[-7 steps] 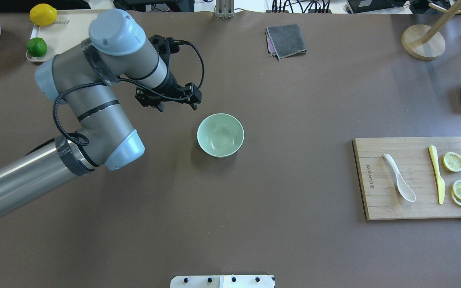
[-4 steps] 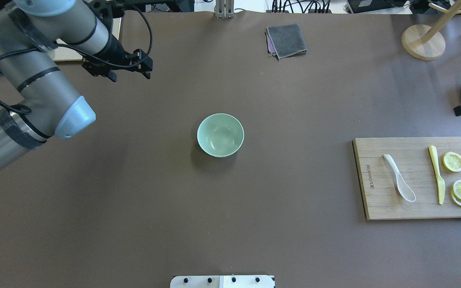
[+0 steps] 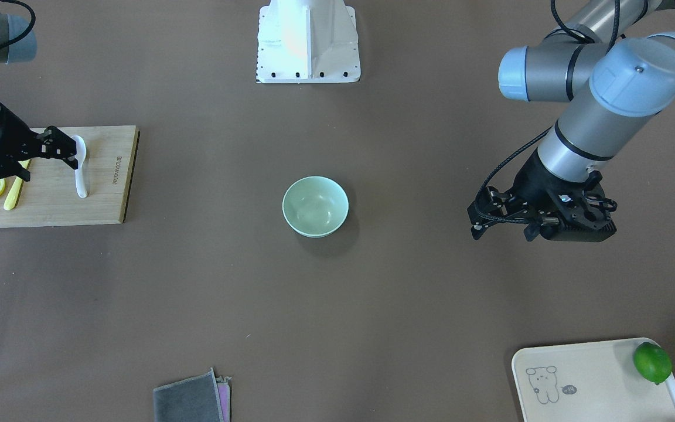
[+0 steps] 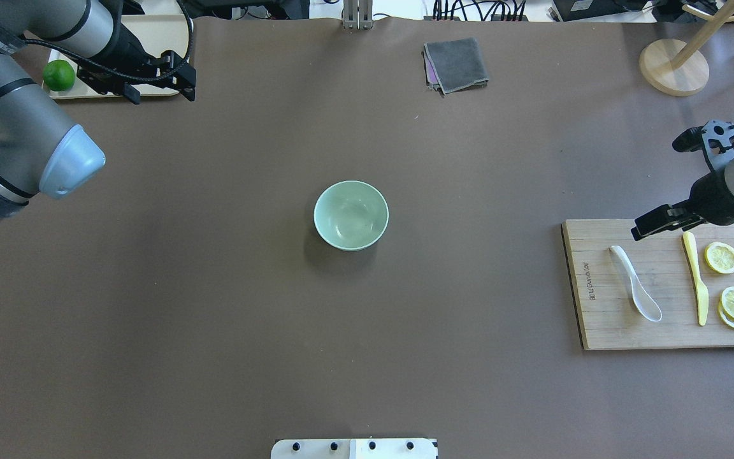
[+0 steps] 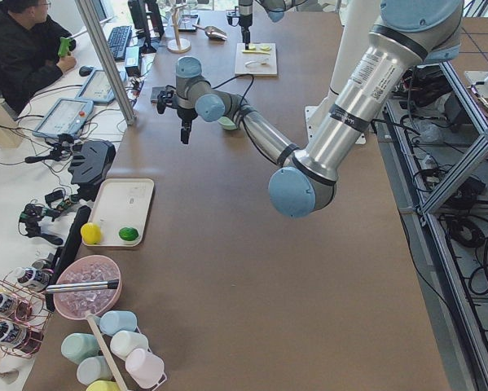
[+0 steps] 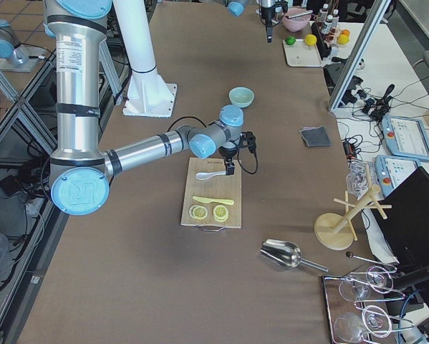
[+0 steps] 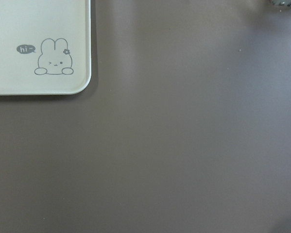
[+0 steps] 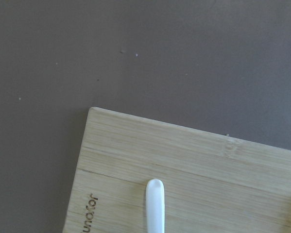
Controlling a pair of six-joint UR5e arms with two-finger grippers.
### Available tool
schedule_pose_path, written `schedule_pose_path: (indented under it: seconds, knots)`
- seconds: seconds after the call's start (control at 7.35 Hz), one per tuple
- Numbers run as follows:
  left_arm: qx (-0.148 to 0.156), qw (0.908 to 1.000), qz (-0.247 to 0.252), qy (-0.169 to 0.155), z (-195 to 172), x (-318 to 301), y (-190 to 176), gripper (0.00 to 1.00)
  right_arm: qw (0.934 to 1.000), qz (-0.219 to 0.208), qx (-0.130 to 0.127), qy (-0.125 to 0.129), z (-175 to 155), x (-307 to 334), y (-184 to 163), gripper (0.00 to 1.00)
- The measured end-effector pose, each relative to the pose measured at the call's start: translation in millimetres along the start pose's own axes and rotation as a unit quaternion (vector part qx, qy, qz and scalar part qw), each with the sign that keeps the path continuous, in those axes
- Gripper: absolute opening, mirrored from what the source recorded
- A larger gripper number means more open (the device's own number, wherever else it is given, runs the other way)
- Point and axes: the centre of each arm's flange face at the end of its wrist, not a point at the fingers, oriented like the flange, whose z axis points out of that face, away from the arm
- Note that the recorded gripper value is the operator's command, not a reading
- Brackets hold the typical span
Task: Place spoon in bowl
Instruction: 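Lower the right gripper onto the white spoon handle and grasp it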
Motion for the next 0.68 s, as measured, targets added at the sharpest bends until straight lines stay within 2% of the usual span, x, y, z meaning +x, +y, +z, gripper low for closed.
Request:
schedule_pose_path:
  seconds: [0.14, 0.27, 0.41, 0.68]
  knots:
    - [0.000, 1.0000, 0.000, 0.000, -0.8, -0.8, -0.5, 0.98, 0.9999, -0.008, -0.007, -0.002, 15.7, -1.0, 1.0, 0.99]
    - [0.000, 1.0000, 0.000, 0.000, -0.8, -1.1, -0.5, 0.98, 0.9998, -0.016, -0.011, -0.005, 31.6, 0.4, 1.3, 0.92]
    - [0.000, 1.0000, 0.001, 0.001, -1.0, -1.2, -0.6, 0.98, 0.9996, -0.022, -0.013, -0.007, 44.8, 2.2, 1.2, 0.83]
    - [-0.003, 1.0000, 0.001, 0.005, -1.9, -0.4, -0.2, 0.98, 0.9995, -0.025, -0.016, -0.005, 56.6, 4.1, -0.1, 0.55]
